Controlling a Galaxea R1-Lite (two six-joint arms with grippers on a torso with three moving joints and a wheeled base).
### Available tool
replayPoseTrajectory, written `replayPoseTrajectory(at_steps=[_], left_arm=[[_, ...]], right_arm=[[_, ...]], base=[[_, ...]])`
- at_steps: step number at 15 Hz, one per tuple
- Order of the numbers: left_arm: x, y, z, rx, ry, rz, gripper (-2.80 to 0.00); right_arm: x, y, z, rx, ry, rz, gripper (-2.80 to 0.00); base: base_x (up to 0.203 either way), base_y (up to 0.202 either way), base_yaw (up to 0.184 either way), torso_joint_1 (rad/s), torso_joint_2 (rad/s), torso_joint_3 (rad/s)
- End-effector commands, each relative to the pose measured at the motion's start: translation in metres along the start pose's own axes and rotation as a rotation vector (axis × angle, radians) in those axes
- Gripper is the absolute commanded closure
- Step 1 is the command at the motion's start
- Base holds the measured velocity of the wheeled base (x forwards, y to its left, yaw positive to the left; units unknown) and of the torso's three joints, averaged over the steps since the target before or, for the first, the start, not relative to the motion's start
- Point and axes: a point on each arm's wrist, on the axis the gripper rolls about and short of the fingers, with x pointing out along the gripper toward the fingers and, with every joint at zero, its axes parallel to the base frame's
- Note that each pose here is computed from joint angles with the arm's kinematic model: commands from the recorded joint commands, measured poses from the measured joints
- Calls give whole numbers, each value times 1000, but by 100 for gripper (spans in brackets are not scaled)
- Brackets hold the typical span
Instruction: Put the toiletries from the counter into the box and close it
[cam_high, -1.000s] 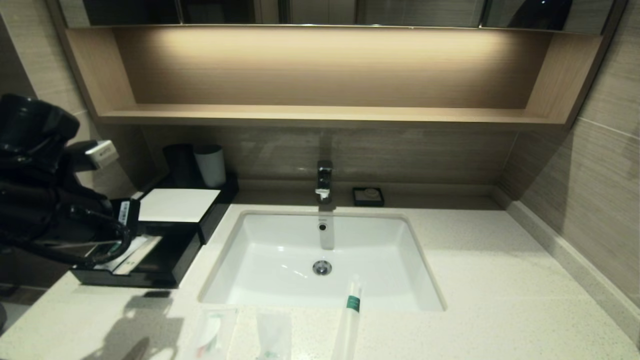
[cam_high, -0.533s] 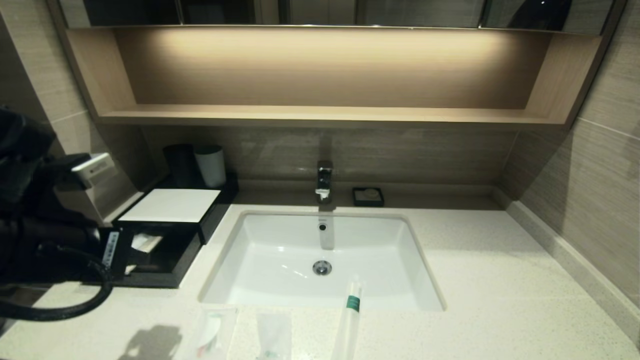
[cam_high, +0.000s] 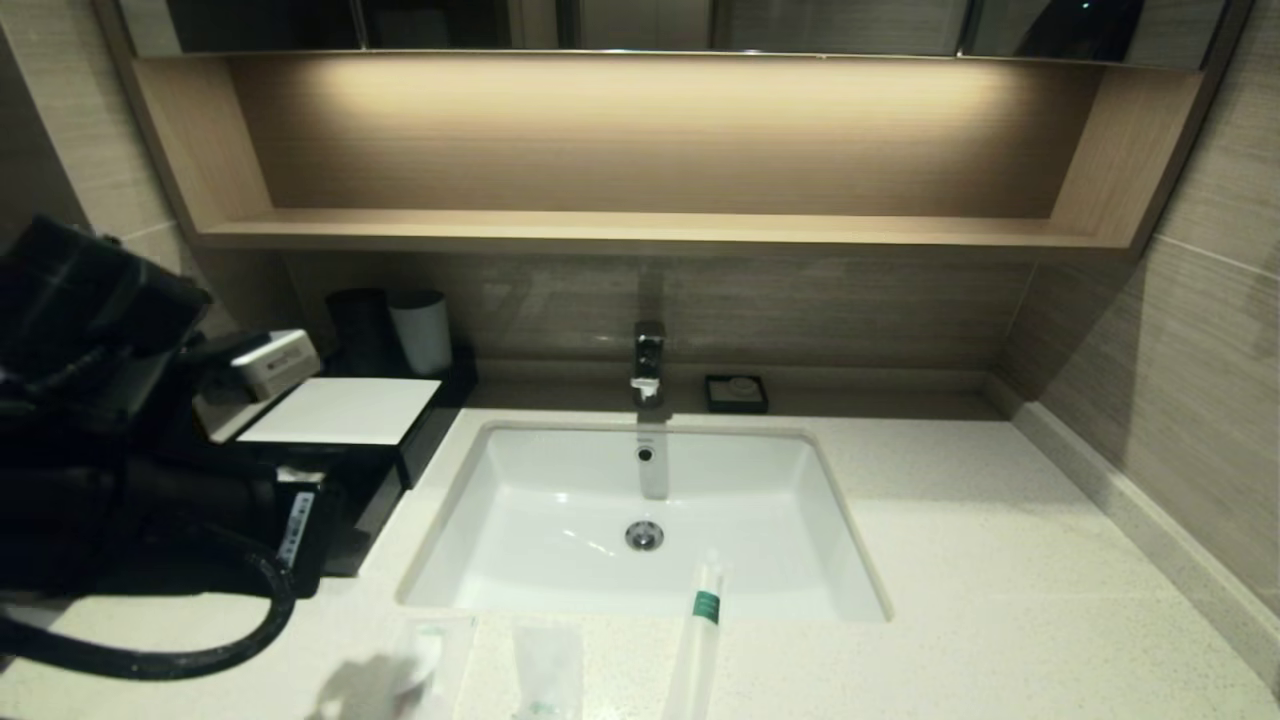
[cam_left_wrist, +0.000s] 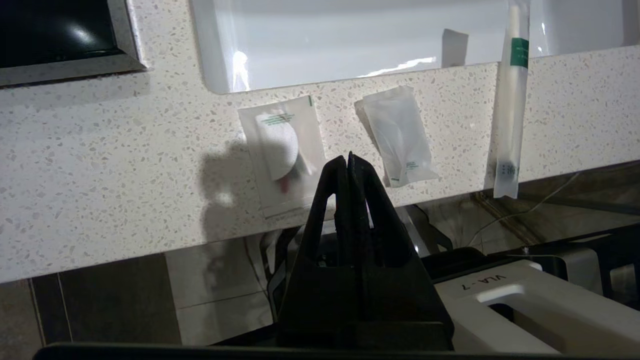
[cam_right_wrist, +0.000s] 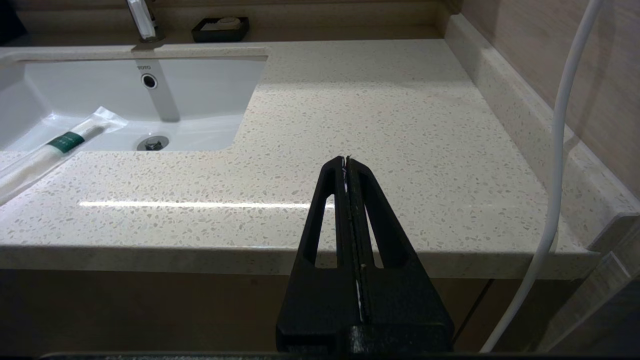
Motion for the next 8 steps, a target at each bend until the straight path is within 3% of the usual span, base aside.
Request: replayPoseTrajectory(at_steps=[1, 4, 8], left_arm=[[19, -5, 3, 19, 63, 1, 0], [38, -11, 9, 35, 76, -14, 0], [51, -18, 15, 39, 106, -103, 0]], right_arm=[[0, 0, 0, 0, 2, 1, 0], [0, 0, 0, 0, 0, 1, 0], [0, 0, 0, 0, 2, 1, 0]], base=[[0, 0, 0, 0, 0, 0], [0, 0, 0, 0, 0, 0], [0, 0, 0, 0, 0, 0]])
